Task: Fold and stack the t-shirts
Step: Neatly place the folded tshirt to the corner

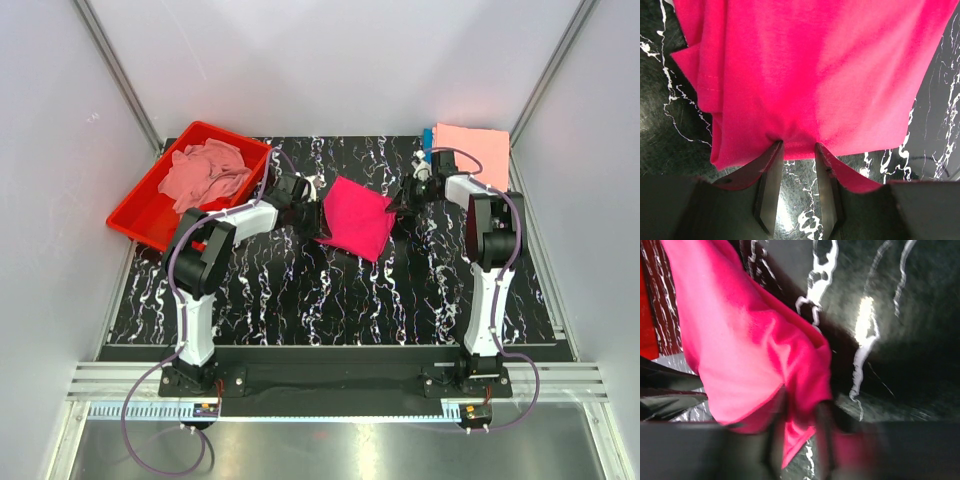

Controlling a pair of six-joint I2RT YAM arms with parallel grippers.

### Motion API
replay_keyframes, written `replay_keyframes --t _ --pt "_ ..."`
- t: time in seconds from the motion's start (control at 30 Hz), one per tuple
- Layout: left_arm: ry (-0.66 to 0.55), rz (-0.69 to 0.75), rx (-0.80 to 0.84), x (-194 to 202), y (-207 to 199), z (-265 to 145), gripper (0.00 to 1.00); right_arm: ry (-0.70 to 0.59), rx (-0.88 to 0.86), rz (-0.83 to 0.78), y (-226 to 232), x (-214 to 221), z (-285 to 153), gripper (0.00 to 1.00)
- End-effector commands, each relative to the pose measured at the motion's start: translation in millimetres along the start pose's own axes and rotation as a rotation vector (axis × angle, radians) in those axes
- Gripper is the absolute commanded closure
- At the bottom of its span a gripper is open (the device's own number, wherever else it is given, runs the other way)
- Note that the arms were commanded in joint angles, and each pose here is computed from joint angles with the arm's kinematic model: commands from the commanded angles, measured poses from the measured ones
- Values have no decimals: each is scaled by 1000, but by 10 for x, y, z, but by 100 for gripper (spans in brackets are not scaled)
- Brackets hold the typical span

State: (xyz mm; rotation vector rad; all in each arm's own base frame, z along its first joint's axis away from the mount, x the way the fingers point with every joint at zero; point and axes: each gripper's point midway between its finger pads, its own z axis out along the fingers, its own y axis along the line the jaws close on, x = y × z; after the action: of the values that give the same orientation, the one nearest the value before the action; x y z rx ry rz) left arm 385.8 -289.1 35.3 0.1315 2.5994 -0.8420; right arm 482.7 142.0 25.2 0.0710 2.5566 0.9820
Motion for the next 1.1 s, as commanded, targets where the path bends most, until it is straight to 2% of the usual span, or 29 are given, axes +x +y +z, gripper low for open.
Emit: replay_keyframes --t 0.0,0.07,0.17,0.2,0.27,0.3,0.43,0.53,0.73,1.07 --pt "-48 -5 -6 -158 -43 -35 63 -28 -25 -15 49 -71 -67 76" --pt "-50 -16 16 -152 -157 -195 63 -50 -29 -43 109 -141 -114 100" --pt "-67 -16 -4 -163 -246 -495 60 -117 8 -91 227 -323 -316 100" --pt "-77 -7 -18 -180 -313 -711 58 -140 21 -110 306 -388 -443 100" --pt "-116 53 -43 -312 -413 -1002 57 -166 61 -130 348 -462 -567 100" --pt "-130 72 -69 -314 -443 -1219 56 -176 69 -137 412 -473 -678 100" --pt "-177 166 -126 -338 -456 -1631 53 -200 115 -192 519 -399 -865 100" --pt "-187 196 -139 -249 -433 -1787 52 -233 189 -240 550 -499 -1041 100" --pt "-192 233 -193 -80 -242 -1843 51 -295 375 -313 483 -742 -1420 100" --pt "-189 248 -143 13 -302 -1841 51 -345 499 -465 552 -1150 -1770 100"
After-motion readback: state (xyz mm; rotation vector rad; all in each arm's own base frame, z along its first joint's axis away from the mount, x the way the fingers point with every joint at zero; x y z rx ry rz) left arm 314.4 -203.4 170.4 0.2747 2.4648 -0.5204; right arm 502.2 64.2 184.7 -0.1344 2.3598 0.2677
